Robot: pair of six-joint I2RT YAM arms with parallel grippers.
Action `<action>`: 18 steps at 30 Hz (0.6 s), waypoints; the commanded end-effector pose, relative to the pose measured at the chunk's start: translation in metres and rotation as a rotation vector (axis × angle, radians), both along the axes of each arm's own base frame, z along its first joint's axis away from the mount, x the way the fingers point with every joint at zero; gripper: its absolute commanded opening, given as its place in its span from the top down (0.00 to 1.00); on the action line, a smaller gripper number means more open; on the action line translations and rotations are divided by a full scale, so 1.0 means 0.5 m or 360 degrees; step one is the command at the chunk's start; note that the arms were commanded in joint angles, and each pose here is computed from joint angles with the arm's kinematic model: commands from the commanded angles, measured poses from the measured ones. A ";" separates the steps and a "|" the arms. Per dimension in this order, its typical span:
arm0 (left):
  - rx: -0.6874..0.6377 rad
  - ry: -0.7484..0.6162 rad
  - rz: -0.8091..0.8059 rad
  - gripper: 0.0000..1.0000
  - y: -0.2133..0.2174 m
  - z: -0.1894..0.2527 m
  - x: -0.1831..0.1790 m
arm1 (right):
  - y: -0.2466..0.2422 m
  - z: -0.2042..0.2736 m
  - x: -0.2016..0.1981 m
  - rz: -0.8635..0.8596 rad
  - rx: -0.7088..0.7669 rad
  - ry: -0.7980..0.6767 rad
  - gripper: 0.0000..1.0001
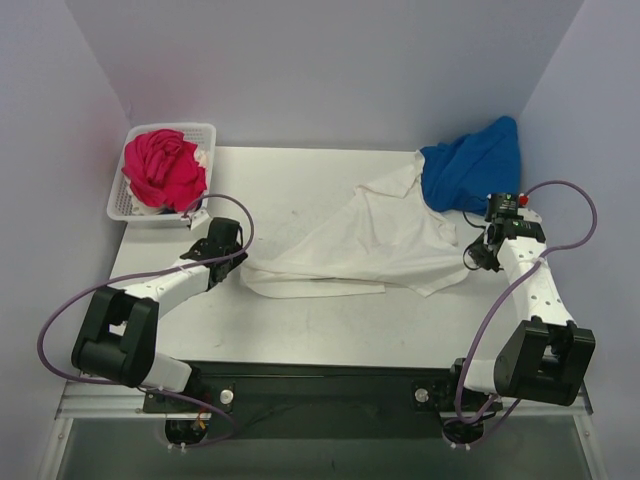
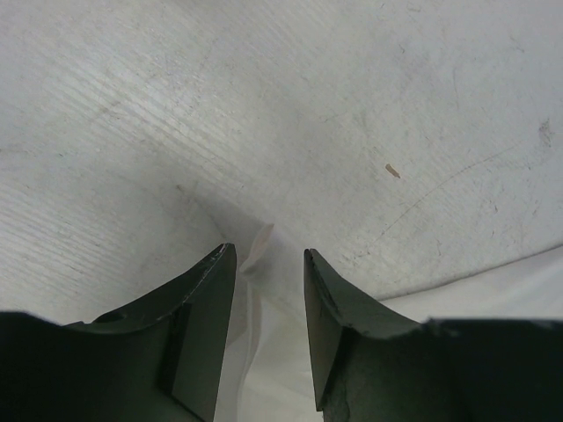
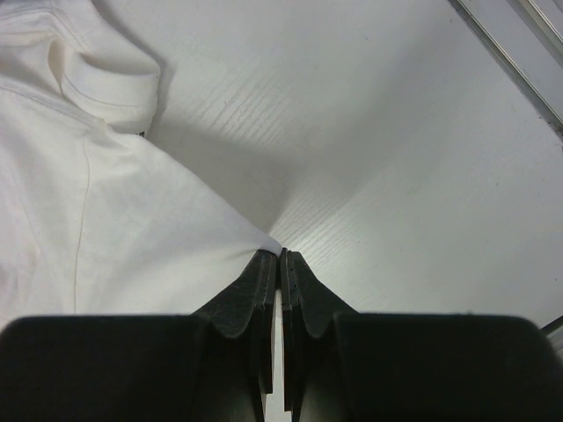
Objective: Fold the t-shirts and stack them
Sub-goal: Flatten the tshirt out
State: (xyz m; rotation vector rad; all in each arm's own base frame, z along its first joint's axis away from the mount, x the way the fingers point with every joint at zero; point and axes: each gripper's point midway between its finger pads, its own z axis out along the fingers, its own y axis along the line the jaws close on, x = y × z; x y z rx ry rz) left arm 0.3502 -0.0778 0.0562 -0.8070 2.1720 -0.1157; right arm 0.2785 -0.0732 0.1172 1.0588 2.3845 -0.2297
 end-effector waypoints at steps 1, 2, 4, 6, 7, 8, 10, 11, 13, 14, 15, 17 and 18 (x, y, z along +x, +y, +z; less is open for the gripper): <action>-0.0100 -0.0038 -0.0017 0.53 -0.022 0.023 0.019 | -0.007 -0.003 -0.016 -0.0023 -0.0018 0.0058 1.00; -0.0107 -0.0034 -0.0020 0.54 -0.024 0.022 0.019 | -0.008 -0.002 -0.016 -0.0027 -0.0022 0.0056 1.00; -0.0105 -0.0003 -0.0011 0.54 -0.022 0.019 0.013 | -0.007 -0.002 -0.017 -0.0024 -0.0020 0.0056 1.00; -0.0104 0.0002 -0.0006 0.54 -0.020 0.019 0.009 | -0.007 -0.003 -0.016 -0.0025 -0.0017 0.0057 1.00; -0.0092 0.0013 0.0011 0.54 -0.015 0.016 0.006 | -0.006 -0.004 -0.014 -0.0024 -0.0015 0.0057 1.00; -0.0089 0.0014 0.0016 0.54 -0.014 0.016 0.006 | -0.006 -0.006 -0.015 -0.0026 -0.0013 0.0061 1.00; -0.0079 0.0032 0.0023 0.54 -0.012 0.014 0.003 | -0.005 -0.008 -0.015 -0.0023 -0.0010 0.0065 1.00; -0.0081 0.0036 0.0026 0.54 -0.012 0.012 0.003 | -0.005 -0.008 -0.016 -0.0021 -0.0011 0.0068 1.00; -0.0079 0.0055 0.0032 0.54 -0.012 0.008 0.002 | -0.005 -0.009 -0.016 -0.0022 -0.0009 0.0066 1.00; -0.0080 0.0060 0.0032 0.54 -0.012 0.006 0.002 | -0.004 -0.009 -0.015 -0.0020 -0.0009 0.0066 1.00; -0.0084 0.0066 0.0031 0.54 -0.014 0.003 0.003 | -0.004 -0.009 -0.015 -0.0021 -0.0007 0.0065 1.00; -0.0088 0.0069 0.0030 0.54 -0.016 -0.001 0.004 | -0.005 -0.009 -0.016 -0.0019 -0.0008 0.0066 1.00; -0.0090 0.0075 0.0027 0.54 -0.017 -0.004 0.005 | -0.004 -0.009 -0.015 -0.0016 -0.0008 0.0066 1.00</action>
